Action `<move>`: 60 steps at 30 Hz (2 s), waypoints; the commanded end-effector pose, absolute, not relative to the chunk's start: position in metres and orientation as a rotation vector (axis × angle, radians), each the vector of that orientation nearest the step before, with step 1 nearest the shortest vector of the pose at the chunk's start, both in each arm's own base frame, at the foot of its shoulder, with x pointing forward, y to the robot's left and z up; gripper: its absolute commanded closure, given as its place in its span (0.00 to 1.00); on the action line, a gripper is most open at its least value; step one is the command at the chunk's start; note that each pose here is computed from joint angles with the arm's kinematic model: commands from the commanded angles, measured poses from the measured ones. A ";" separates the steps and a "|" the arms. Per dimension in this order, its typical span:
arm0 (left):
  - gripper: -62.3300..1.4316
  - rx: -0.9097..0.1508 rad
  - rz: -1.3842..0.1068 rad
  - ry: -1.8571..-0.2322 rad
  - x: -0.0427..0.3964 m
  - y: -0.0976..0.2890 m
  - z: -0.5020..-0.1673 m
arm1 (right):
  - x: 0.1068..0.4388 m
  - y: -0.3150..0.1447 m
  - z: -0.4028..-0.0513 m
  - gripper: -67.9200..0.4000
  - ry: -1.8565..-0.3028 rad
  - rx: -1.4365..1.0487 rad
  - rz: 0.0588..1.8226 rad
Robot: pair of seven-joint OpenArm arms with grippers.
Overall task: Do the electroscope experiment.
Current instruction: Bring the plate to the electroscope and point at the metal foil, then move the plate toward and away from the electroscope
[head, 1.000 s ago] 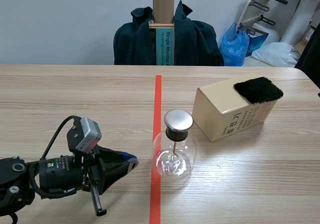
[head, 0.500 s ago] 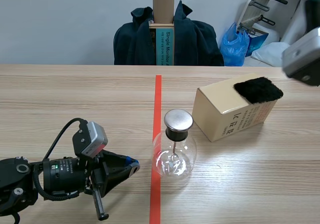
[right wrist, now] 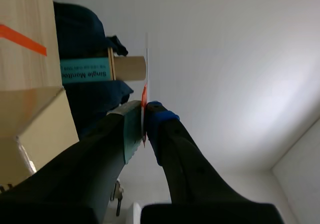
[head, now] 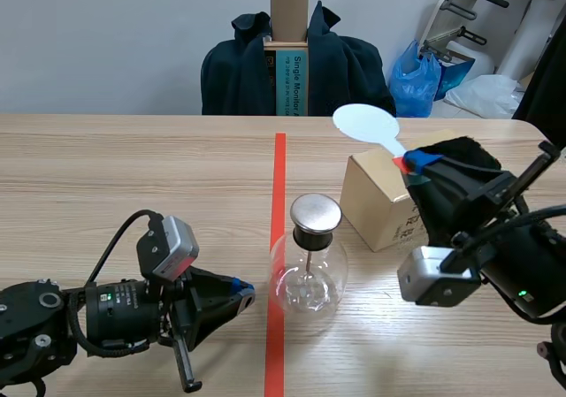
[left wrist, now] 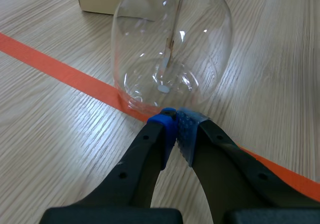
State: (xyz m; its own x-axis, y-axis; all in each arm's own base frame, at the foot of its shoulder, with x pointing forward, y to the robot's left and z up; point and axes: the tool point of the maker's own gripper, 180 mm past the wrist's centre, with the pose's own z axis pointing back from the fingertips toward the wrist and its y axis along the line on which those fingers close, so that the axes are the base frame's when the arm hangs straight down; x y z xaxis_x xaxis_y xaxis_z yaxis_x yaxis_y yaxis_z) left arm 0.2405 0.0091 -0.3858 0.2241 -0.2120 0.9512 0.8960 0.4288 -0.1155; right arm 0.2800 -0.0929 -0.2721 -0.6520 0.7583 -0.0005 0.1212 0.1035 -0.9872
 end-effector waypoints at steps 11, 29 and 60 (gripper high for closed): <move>0.95 -0.856 -0.892 -1.081 0.232 -0.007 -0.379 | 0.267 -0.093 -0.278 0.98 -1.868 -0.823 1.647; 0.95 -0.809 -0.878 -1.115 0.241 -0.004 -0.379 | 0.249 -0.079 -0.281 0.98 -1.937 -0.733 1.731; 0.95 -0.763 -0.868 -1.145 0.248 -0.002 -0.379 | 0.216 -0.058 -0.285 0.98 -2.063 -0.564 1.868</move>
State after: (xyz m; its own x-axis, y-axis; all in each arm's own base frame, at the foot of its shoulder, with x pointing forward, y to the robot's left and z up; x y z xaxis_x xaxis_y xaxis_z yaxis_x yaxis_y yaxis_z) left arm 0.2442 0.0044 -0.3900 0.1946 -0.2238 0.9550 0.8803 0.4694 -0.0694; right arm 0.2139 -0.0548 -0.2930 -0.8779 0.4788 -0.0098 0.0540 0.0787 -0.9954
